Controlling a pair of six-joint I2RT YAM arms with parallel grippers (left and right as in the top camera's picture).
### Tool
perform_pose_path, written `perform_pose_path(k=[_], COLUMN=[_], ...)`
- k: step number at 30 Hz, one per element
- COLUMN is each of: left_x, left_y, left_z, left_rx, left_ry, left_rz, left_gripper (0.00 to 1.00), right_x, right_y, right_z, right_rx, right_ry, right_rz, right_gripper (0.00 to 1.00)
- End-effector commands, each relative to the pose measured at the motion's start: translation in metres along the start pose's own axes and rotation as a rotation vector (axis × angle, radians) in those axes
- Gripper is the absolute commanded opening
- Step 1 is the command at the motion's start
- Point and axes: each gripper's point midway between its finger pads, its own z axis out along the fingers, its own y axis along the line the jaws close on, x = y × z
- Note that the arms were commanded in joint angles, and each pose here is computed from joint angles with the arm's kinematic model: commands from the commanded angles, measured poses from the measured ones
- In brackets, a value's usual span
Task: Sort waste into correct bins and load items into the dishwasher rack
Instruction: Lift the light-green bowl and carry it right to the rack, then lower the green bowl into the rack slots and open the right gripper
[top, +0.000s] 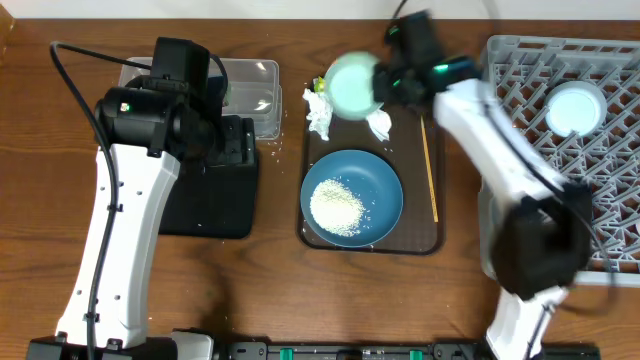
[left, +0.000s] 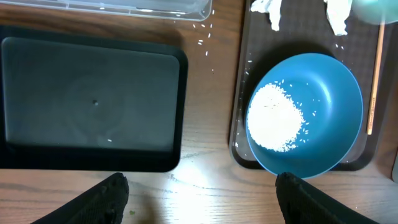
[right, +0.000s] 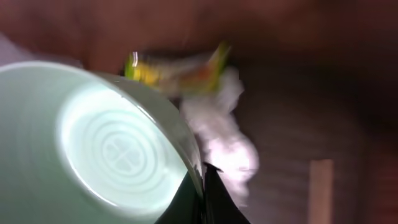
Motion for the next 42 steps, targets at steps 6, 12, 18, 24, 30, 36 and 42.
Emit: perform_pose_path(k=[6, 12, 18, 24, 30, 36, 42], left_x=[-0.002, -0.002, -0.003, -0.003, -0.003, -0.003, -0.003], left_y=[0.002, 0.002, 0.002, 0.002, 0.002, 0.002, 0.002], left_z=[-0.001, -0.001, -0.001, -0.001, -0.001, -0.001, -0.001], left_rx=[-0.015, -0.015, -0.014, -0.014, -0.014, -0.014, -0.014], left_ry=[-0.008, -0.008, -0.011, -0.011, -0.011, -0.011, -0.010], left_rz=[0.017, 0.017, 0.018, 0.018, 0.018, 0.018, 0.018], left_gripper=[0.79, 0.79, 0.79, 0.79, 0.79, 0.79, 0.79], right_x=[-0.067, -0.058, -0.045, -0.040, -0.037, -0.020, 0.000], right_y=[-0.119, -0.214, -0.256, -0.273, -0.300, -0.329, -0.369], right_z=[-0.141, -0.218, -0.248, -0.258, -0.296, -0.304, -0.271], right_rx=[0.485, 1.041, 1.266, 1.323, 1.611, 1.878, 1.931], right_ry=[-0.329, -0.395, -0.280, -0.278, -0.350, -0.258, 0.034], right_rz=[0.081, 0.178, 0.105, 0.149, 0.258, 0.273, 0.144], right_gripper=[0.01, 0.01, 0.01, 0.01, 0.01, 0.01, 0.01])
